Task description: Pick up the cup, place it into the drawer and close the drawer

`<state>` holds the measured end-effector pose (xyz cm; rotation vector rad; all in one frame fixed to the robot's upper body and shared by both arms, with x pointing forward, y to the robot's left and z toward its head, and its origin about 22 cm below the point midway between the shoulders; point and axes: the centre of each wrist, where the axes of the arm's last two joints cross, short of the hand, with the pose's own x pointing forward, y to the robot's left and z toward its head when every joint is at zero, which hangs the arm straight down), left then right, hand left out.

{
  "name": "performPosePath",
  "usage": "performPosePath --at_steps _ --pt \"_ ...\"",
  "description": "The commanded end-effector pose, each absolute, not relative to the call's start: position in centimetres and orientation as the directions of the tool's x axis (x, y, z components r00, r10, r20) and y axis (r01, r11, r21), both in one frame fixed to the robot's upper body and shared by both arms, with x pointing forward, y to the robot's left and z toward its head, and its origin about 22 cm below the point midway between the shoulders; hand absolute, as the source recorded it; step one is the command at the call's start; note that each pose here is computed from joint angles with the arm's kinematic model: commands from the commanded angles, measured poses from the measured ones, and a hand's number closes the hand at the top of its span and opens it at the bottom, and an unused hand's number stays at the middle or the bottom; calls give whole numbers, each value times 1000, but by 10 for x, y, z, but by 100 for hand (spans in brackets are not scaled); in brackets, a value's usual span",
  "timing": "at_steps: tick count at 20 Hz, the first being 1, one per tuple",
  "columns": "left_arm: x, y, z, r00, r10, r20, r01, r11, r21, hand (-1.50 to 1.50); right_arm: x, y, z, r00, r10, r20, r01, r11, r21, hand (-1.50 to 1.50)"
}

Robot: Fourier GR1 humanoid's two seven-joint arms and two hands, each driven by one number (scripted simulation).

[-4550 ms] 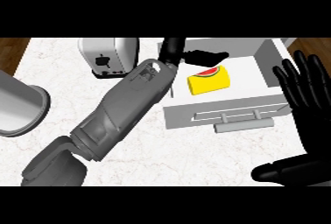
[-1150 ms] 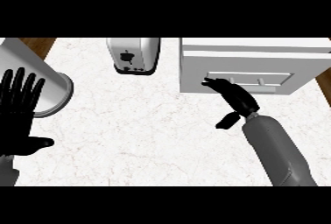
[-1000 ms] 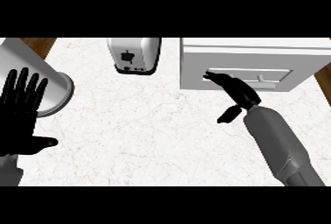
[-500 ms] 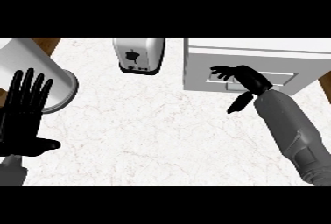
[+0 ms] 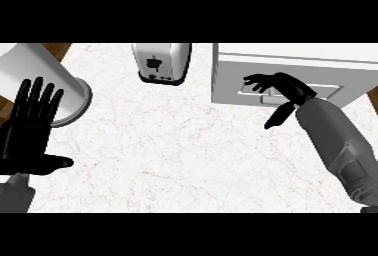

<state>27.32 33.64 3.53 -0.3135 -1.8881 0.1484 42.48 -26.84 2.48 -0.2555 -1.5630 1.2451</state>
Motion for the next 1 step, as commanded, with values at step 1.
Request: performPosePath --at_steps 1 --pt "269 336 32 -310 276 910 131 960 -247 -150 434 -293 49 -275 788 551 -343 455 -822 -150"
